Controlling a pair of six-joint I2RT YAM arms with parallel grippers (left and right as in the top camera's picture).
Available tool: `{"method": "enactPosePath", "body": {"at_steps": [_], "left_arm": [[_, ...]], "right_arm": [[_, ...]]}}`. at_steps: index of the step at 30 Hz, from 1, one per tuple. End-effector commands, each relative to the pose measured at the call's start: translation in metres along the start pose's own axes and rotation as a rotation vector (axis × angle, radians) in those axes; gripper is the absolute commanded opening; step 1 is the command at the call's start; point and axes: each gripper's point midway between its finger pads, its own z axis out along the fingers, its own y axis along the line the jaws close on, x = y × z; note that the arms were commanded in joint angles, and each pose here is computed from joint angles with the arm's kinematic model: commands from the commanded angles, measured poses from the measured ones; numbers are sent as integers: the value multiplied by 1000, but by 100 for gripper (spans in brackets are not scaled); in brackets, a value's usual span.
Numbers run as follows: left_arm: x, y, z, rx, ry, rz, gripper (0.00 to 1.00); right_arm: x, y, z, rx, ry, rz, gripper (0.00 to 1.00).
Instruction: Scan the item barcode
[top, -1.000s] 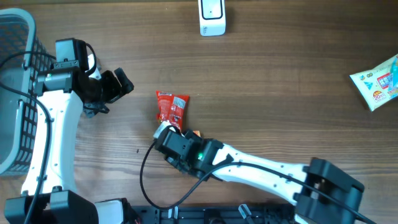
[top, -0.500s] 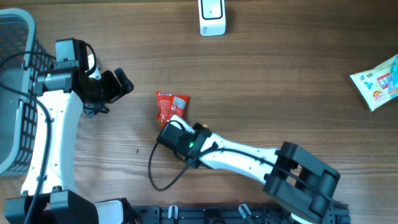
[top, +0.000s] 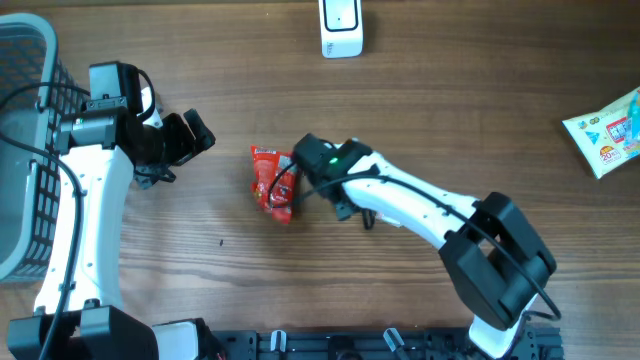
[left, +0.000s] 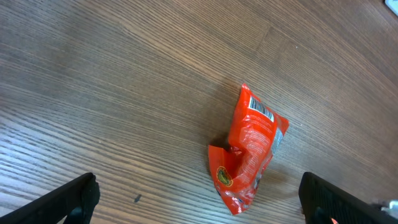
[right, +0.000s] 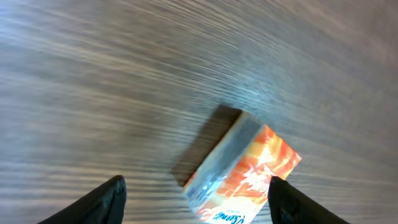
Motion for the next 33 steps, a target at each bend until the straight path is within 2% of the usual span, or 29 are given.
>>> {"method": "enactPosePath", "body": {"at_steps": [1,7,9,11,14,17,23,26,28,32,33], "left_arm": [[-4,1,-3,-3,-12,-12,100],[-4,1,-3,-3,-13,-12,100],[-4,1,-3,-3,-13,-12,100],[-4,1,-3,-3,-13,-12,100],[-4,1,-3,-3,-13,-12,100],[-4,1,-3,-3,-13,-12,100],[-4,1,-3,-3,-13,-12,100],[-4,1,-3,-3,-12,-12,100],[-4,1,-3,-2,-13,-12,100],[-4,1,-3,-3,-13,-12,100],[-4,1,-3,-3,-13,-12,100]], "right_arm": [[17,-14,18,9,74,160,66],[38,-17,48,36,83,178,61],[42,-18,50,42,93,180,40],[43,-19,48,44,97,178,38],[29,-23,23,50,107,174,22],[11,-19,-13,-11,111,174,14],[-10,50,-65,-518,61,9,14],[-5,79,-80,-731,83,-82,14],[5,103,-98,-997,109,-160,13],[25,103,-100,-1425,213,-70,10],[28,97,-95,-1478,227,-34,9]]}}
